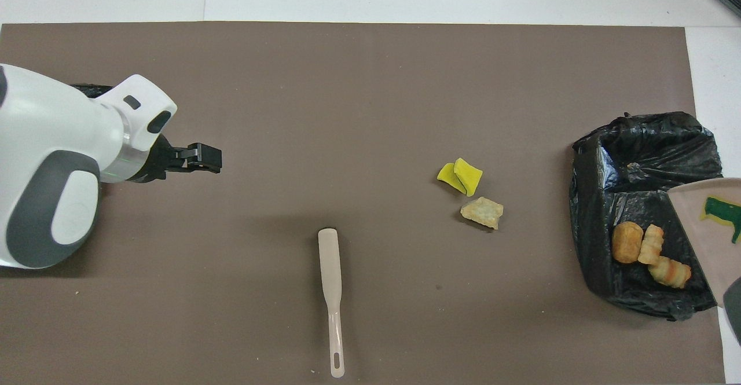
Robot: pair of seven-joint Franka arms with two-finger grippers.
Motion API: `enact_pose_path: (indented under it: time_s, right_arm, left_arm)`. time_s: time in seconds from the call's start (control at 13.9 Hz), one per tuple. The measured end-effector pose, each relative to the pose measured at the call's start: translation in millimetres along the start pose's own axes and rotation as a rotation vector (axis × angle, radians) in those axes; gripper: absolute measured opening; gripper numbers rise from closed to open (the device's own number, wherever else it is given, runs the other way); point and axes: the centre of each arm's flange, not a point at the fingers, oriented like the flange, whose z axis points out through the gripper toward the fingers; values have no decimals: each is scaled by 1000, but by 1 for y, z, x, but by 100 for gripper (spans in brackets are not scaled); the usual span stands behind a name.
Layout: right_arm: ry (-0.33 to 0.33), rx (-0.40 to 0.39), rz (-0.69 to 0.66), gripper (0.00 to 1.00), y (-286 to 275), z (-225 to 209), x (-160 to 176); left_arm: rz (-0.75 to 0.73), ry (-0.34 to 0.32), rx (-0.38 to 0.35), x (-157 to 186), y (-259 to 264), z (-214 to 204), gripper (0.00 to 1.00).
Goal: Sweep and dump trash in bin
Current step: 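Tip the dustpan with the right gripper to dump trash into the bag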
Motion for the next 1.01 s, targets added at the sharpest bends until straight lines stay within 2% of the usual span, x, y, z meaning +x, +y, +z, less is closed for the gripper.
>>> enact_pose_path:
  time_s: [0.36, 0.58, 0.79, 1.01]
  right_arm:
    - [-93, -59, -51, 32, -20, -21, 22]
    - [-100, -62, -58, 32, -28, -21, 31]
    - [-115, -29, 33, 32, -31, -24, 36]
    - [-180, 8, 109, 32, -37, -62, 43]
  left_arm:
    - [-7, -11, 0, 12, -86, -31, 100]
    - [31, -15, -2, 12, -126, -47, 100]
    - [27, 0, -3, 6, -175, -64, 100]
    - [-23, 8, -3, 8, -166, -74, 100]
